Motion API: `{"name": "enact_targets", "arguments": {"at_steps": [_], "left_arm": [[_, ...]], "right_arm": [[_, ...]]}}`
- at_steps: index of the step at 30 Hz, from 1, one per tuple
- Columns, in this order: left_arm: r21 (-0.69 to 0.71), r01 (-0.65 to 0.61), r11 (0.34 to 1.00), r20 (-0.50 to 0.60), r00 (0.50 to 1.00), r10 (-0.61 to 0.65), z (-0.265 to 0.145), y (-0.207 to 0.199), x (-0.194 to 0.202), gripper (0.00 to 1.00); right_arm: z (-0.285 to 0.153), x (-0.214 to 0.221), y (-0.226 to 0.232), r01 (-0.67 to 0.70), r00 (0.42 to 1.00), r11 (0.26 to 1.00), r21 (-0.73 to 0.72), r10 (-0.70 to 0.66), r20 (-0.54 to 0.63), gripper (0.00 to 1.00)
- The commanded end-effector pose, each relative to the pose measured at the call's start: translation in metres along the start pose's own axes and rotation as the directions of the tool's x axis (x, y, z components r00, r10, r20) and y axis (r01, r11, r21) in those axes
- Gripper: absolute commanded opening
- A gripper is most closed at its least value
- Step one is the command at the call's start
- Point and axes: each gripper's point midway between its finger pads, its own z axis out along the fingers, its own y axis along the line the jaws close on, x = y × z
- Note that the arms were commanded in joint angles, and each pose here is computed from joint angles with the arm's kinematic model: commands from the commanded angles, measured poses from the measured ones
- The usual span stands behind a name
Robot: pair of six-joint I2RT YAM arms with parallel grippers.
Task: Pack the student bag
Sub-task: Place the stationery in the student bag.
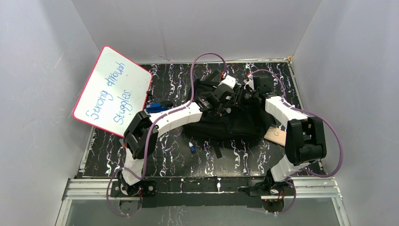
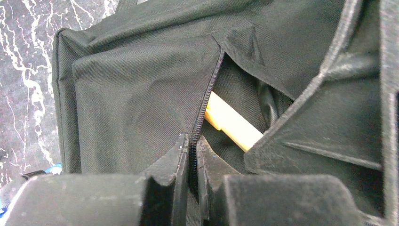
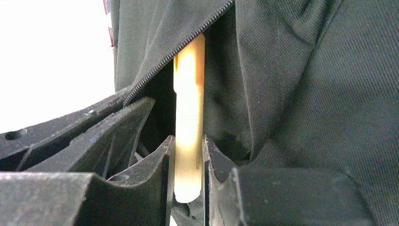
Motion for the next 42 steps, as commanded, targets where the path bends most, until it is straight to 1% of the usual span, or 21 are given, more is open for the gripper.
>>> {"name": "enact_targets", "arguments": {"at_steps": [1, 8, 14, 19, 23, 24, 26, 30, 35, 38, 42], "left_arm": [[0.005, 0.078, 0.997, 0.124, 0.989, -0.078, -0.033, 0.017, -0.053, 0.0], [0.011, 0.085, 0.996, 0.125, 0.988, -0.085, -0.034, 0.017, -0.054, 0.0], [0.02, 0.09, 0.996, 0.132, 0.987, -0.092, -0.037, 0.017, -0.057, 0.0], [0.023, 0.088, 0.996, 0.129, 0.988, -0.09, -0.037, 0.016, -0.057, 0.0], [0.019, 0.091, 0.996, 0.127, 0.988, -0.092, -0.038, 0.017, -0.056, 0.0], [0.017, 0.091, 0.996, 0.125, 0.988, -0.092, -0.037, 0.017, -0.055, 0.0], [0.016, 0.092, 0.996, 0.122, 0.988, -0.094, -0.037, 0.017, -0.054, 0.0], [0.014, 0.091, 0.996, 0.115, 0.989, -0.092, -0.037, 0.017, -0.051, 0.0], [0.005, 0.089, 0.996, 0.114, 0.99, -0.089, -0.037, 0.019, -0.05, 0.0], [0.002, 0.085, 0.996, 0.108, 0.991, -0.085, -0.035, 0.019, -0.047, 0.0], [0.006, 0.084, 0.996, 0.098, 0.992, -0.084, -0.033, 0.017, -0.044, 0.0]], "right_arm": [[0.001, -0.024, 0.033, 0.07, 0.996, 0.992, -0.101, -0.065, 0.054, 0.0], [0.021, -0.02, 0.049, 0.072, 0.997, 0.989, -0.126, -0.066, 0.044, 0.0], [0.04, -0.017, 0.05, 0.051, 0.995, 0.989, -0.136, -0.038, 0.093, 0.0], [0.054, -0.007, 0.054, 0.029, 0.993, 0.985, -0.168, -0.009, 0.115, 0.0], [0.059, 0.007, 0.063, 0.056, 0.994, 0.977, -0.204, -0.035, 0.105, 0.0], [0.058, 0.009, 0.066, 0.07, 0.993, 0.975, -0.211, -0.048, 0.107, 0.03], [0.052, 0.009, 0.068, 0.095, 0.989, 0.973, -0.211, -0.068, 0.131, 0.13], [0.034, 0.006, 0.061, 0.14, 0.971, 0.983, -0.123, -0.112, 0.21, 0.34], [0.011, 0.0, 0.056, 0.187, 0.945, 0.982, -0.026, -0.173, 0.278, 0.43], [-0.002, -0.003, 0.055, 0.212, 0.927, 0.977, 0.025, -0.209, 0.31, 0.5], [-0.017, -0.006, 0.048, 0.226, 0.91, 0.969, 0.105, -0.248, 0.332, 0.53]]}}
